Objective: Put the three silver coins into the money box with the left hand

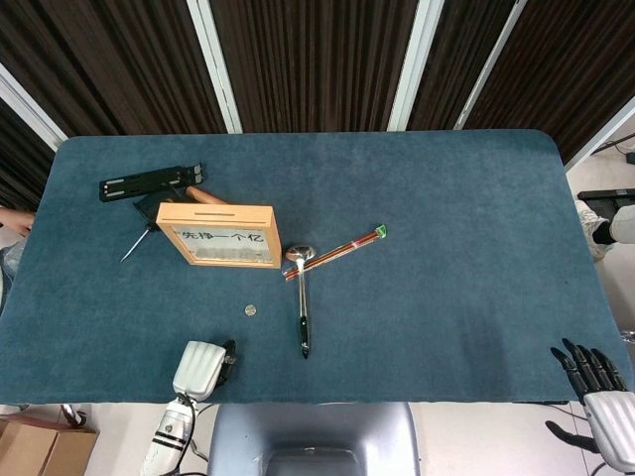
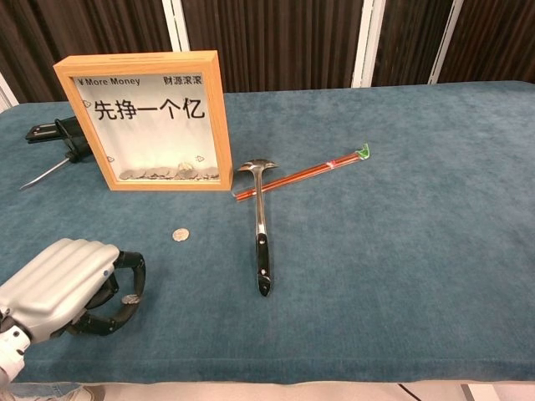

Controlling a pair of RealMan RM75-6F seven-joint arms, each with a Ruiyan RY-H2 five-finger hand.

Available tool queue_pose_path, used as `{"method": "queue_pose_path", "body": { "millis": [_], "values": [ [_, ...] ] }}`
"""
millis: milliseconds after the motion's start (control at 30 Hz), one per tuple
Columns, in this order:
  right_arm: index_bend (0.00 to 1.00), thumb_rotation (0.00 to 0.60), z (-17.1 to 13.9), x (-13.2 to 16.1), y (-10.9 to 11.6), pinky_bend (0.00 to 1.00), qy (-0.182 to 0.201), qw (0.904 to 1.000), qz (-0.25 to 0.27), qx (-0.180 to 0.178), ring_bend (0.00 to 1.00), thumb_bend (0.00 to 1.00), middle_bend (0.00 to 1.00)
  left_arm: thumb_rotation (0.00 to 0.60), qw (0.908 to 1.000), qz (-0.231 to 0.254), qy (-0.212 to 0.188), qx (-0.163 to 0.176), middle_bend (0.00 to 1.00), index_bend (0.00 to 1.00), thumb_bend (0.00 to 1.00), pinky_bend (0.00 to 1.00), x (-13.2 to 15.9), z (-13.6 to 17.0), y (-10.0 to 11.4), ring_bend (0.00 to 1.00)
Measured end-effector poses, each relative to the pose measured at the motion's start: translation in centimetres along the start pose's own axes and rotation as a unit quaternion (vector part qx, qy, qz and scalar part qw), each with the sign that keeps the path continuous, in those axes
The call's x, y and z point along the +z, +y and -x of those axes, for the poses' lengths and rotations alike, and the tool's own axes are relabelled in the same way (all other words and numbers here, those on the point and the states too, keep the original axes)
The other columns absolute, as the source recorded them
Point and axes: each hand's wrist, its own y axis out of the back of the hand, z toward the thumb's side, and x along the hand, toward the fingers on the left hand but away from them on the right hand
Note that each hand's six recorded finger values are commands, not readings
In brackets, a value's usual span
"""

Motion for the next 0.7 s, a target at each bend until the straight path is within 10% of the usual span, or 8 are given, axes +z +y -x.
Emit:
{"method": "queue_pose_path", "body": {
  "millis": [700],
  "values": [
    [0.0,0.6,0.05,-0.06,-0.07,0.0,-0.002,1.0,-0.002,0.002,0.0,0.05,0.0,0.6,0.9999,-0.004,0.0,0.014,1.0,0.61,0.45,1.0,-0.25,-0.38,0.49,1.0]
  ]
}}
